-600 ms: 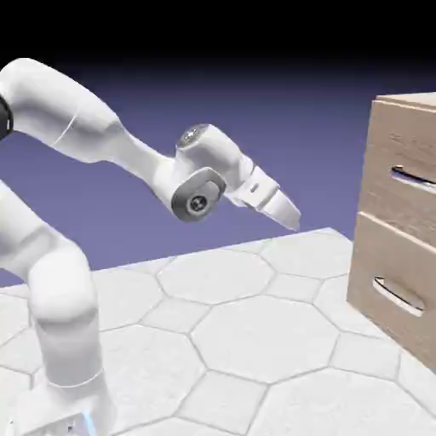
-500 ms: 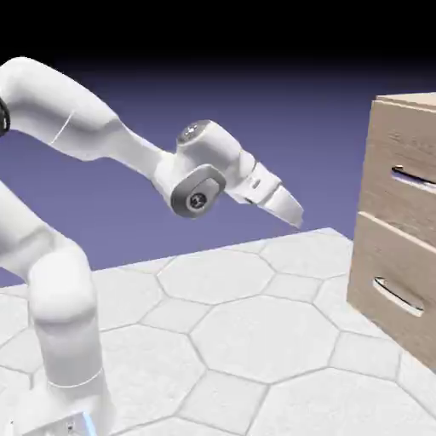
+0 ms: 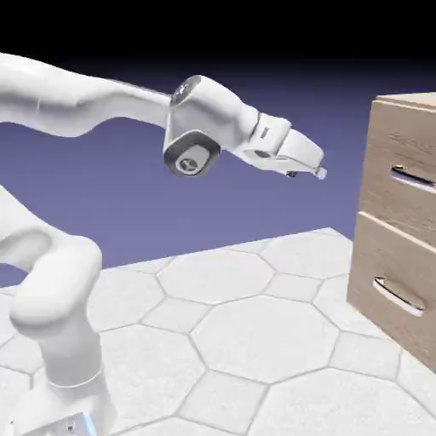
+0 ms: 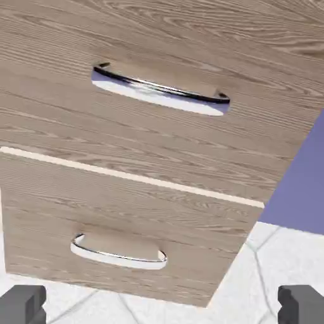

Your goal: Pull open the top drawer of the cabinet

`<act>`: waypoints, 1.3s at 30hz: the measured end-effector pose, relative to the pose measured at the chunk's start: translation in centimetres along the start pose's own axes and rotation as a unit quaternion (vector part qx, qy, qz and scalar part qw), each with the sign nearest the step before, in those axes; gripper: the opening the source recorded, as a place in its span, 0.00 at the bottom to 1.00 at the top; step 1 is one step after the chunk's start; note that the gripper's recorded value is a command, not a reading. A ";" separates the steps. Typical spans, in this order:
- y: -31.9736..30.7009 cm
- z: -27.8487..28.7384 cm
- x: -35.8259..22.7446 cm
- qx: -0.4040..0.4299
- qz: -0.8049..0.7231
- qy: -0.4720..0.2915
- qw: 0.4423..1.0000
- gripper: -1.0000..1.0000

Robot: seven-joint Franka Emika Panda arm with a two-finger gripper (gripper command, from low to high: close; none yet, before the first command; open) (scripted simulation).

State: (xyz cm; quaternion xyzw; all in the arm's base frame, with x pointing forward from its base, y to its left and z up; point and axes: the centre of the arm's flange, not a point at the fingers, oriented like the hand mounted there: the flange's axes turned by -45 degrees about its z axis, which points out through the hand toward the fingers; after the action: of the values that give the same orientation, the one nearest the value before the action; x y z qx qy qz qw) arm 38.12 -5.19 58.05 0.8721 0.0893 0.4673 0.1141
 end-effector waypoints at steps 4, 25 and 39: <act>0.5 -1.1 1.3 -0.011 -0.033 0.021 0.999 0.50; -2.1 1.0 7.1 -0.068 -0.268 0.129 0.952 0.50; -3.9 10.9 7.9 -0.113 -0.436 0.184 0.874 0.50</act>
State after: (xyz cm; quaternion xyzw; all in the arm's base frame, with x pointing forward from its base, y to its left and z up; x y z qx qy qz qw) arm 51.30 -0.64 57.36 0.6240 0.4267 0.5291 0.3855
